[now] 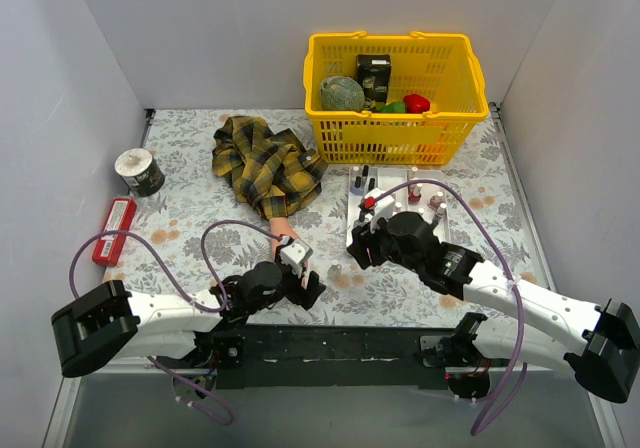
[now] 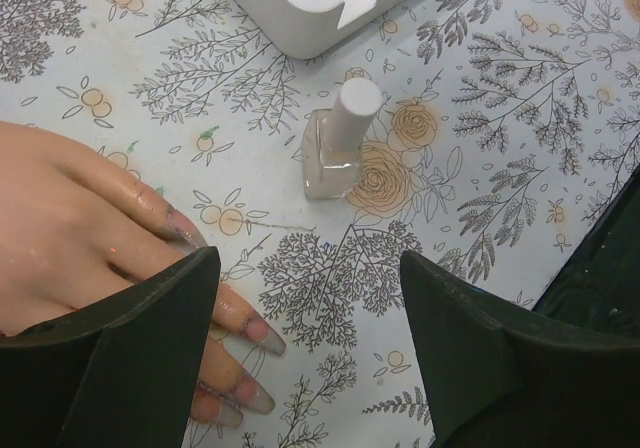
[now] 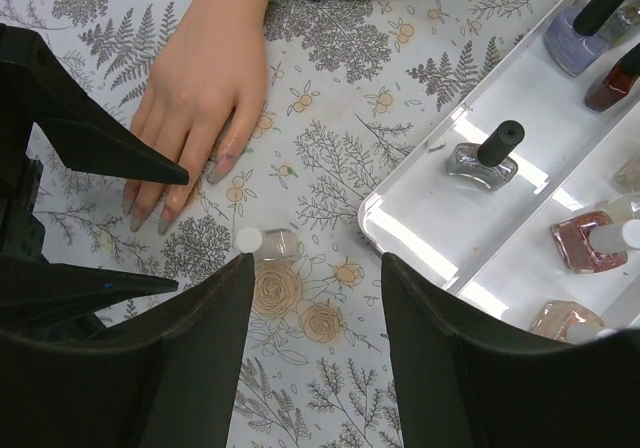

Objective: Paint the nails

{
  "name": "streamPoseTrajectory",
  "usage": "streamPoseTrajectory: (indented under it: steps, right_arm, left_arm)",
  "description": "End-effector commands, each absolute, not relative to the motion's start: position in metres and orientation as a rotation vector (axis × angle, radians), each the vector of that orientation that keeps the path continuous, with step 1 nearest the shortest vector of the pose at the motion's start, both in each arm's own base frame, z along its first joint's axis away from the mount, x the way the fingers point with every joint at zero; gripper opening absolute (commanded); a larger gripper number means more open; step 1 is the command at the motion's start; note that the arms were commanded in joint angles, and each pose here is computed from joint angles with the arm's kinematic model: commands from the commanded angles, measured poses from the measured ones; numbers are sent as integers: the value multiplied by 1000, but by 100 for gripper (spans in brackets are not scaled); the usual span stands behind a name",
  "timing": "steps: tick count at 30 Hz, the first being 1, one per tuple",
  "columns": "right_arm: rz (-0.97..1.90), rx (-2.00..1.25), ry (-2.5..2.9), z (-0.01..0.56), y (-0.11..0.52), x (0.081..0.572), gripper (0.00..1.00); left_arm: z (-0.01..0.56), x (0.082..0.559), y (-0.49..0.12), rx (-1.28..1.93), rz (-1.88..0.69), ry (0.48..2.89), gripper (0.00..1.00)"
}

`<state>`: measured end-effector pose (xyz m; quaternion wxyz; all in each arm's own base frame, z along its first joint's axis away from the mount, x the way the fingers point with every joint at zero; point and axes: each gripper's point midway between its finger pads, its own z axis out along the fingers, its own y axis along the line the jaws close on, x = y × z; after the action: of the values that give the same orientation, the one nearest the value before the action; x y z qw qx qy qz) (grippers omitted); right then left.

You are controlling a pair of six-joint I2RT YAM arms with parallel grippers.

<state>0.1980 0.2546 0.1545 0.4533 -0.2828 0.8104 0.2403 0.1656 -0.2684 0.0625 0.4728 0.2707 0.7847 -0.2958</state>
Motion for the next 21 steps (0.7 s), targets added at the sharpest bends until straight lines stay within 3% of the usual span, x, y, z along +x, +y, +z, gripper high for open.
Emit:
streamPoseTrajectory:
  steps: [1, 17, 21]
  right_arm:
    - [632, -700, 1983, 159, 263, 199, 61]
    - [625, -703, 1993, 156, 263, 199, 60]
    - [624, -703, 1995, 155, 263, 199, 60]
  left_arm:
    - [83, 172, -286, 710, -719, 1834, 72]
    - [67, 183, -308, 749, -680, 1858, 67]
    - [64, 184, -311, 754, -683, 1861, 57]
